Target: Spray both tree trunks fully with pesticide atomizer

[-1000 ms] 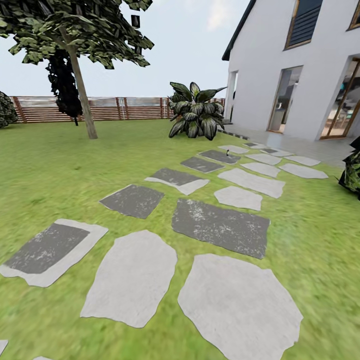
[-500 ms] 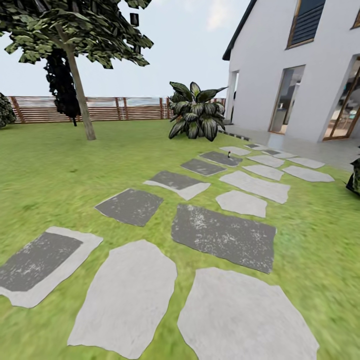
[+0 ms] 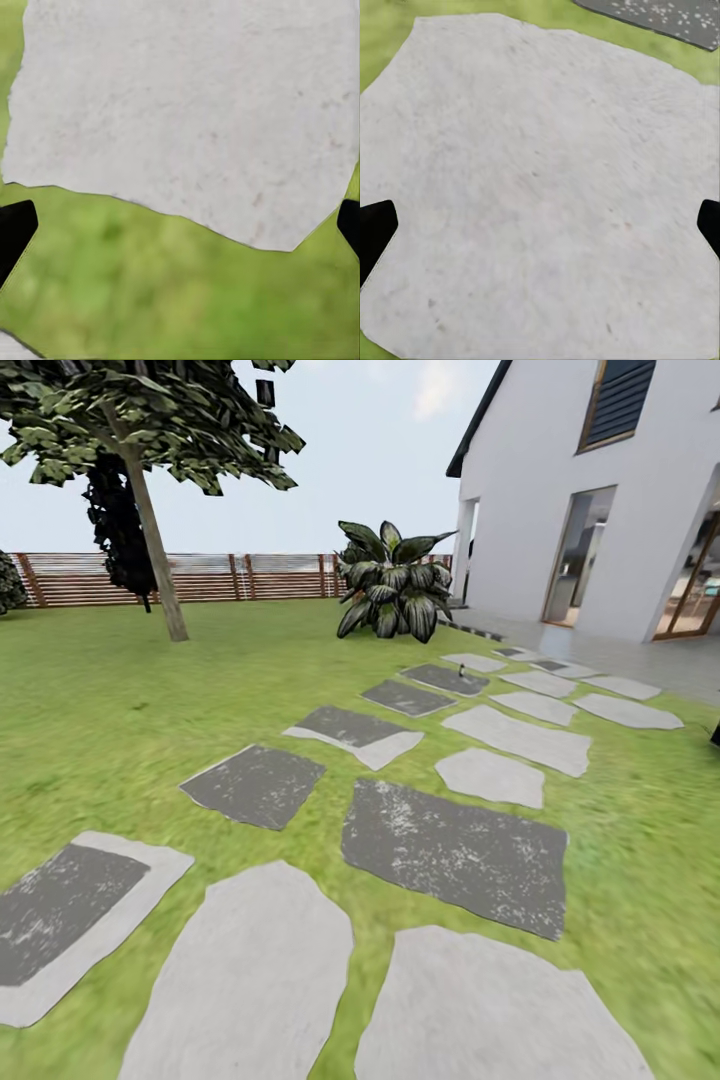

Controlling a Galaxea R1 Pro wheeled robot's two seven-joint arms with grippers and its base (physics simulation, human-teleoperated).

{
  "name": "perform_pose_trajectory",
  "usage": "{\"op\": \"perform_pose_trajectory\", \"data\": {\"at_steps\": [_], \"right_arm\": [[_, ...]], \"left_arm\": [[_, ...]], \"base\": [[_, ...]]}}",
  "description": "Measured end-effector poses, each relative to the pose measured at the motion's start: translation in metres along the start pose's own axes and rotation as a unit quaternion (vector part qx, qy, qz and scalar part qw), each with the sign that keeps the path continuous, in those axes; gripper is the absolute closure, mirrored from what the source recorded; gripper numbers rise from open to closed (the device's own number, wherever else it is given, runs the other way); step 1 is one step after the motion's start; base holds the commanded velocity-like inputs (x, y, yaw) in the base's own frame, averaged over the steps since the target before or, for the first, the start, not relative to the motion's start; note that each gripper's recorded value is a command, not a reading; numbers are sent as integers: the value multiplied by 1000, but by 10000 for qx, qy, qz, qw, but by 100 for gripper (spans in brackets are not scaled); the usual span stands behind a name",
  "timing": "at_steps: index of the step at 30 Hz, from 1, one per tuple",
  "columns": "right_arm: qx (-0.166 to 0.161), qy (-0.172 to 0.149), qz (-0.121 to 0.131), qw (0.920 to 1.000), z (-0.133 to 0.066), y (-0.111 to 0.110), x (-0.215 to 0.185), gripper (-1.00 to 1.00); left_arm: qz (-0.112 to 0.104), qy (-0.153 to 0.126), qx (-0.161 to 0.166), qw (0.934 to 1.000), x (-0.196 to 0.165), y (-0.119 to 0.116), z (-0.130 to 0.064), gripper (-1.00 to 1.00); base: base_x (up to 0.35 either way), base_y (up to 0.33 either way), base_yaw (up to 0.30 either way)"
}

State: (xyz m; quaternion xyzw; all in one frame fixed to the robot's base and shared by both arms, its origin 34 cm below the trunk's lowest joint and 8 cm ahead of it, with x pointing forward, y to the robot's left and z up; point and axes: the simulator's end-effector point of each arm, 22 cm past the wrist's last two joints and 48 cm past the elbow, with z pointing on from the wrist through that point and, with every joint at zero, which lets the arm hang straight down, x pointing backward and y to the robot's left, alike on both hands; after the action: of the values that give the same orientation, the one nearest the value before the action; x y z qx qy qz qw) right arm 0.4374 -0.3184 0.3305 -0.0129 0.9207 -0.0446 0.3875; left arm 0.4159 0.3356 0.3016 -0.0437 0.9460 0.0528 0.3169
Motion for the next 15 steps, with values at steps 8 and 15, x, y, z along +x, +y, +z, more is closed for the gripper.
{"op": "perform_pose_trajectory", "data": {"at_steps": [8, 15], "right_arm": [[0, 0, 0, 10000, 0, 0, 0, -100], [1, 0, 1, 10000, 0, 0, 0, -100]], "left_arm": [[0, 0, 0, 10000, 0, 0, 0, -100], [0, 0, 0, 10000, 0, 0, 0, -100]], "base": [[338, 0, 0], [338, 0, -135]]}}
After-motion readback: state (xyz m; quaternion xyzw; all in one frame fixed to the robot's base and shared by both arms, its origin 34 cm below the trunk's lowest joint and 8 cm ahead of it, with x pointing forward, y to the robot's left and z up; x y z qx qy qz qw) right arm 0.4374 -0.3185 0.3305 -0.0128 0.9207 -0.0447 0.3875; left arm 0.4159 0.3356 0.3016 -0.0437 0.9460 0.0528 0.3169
